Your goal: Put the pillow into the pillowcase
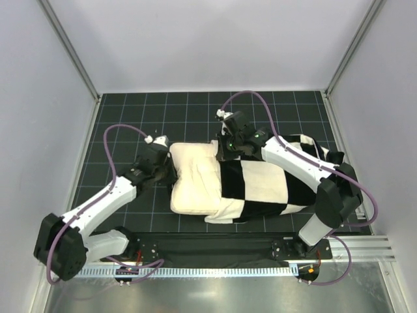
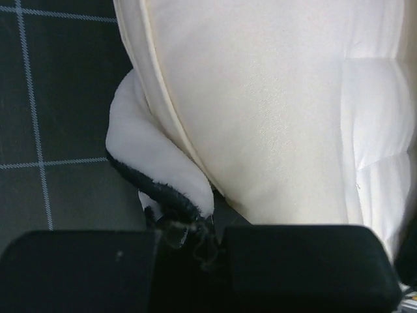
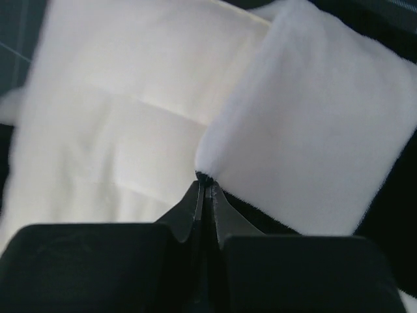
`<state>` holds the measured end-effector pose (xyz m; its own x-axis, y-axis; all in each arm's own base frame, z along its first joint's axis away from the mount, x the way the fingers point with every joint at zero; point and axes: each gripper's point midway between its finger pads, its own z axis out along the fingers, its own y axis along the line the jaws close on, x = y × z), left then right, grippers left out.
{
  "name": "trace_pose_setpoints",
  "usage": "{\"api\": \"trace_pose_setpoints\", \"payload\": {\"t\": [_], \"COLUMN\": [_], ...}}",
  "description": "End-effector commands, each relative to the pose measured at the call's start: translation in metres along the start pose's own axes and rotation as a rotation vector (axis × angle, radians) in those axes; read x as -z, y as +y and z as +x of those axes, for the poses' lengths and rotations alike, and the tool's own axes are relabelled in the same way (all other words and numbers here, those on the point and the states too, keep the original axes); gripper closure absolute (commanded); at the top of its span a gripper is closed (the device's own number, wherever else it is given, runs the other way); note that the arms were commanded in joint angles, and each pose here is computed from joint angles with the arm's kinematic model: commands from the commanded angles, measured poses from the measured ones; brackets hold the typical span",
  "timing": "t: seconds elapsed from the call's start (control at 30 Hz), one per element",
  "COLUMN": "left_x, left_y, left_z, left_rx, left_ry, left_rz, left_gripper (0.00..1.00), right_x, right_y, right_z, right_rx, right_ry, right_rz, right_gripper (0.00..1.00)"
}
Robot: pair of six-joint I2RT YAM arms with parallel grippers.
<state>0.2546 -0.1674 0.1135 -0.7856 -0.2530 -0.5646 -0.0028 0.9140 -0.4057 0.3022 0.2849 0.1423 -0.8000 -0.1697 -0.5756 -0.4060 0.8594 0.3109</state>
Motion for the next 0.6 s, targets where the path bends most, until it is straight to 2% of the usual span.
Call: {"api": "trace_pose_setpoints", "payload": {"t": [0.0, 0.1, 0.3, 0.53, 0.57], "left_x": [-0.004, -0.020, -0.037, -0.022, -0.016], "left_y": [-0.057, -0.072, -0.101, -0.158, -0.162], "left_z": [-0.022, -0.020, -0.045, -0.069, -0.073], "left_rx": [-0.068, -0.052, 0.065, 0.082, 0.081], "left_ry": [-0.100, -0.100, -0.211, -0.300, -0.320], "left_rz": [0.081, 0.078, 0.142, 0.259, 0.267], "left_gripper": [1.00, 1.00, 1.00, 1.00, 1.00], "right_x": [0.049, 0.066, 0.082, 0.113, 0.128], "right_y": [0.063, 0.100, 0.144, 0.168, 0.174], "right_z": [-0.070, -0.085, -0.098, -0.127, -0.142], "right_rx": [0.022, 0.024, 0.001, 0.004, 0.016], "right_ry": [-0.180, -0.189, -0.208, -0.266, -0.310], "right_rz": [-0.226, -0.363, -0.488, -0.564, -0.577], "right_gripper": [0.96, 0.96, 0.96, 0.96, 0.96]}}
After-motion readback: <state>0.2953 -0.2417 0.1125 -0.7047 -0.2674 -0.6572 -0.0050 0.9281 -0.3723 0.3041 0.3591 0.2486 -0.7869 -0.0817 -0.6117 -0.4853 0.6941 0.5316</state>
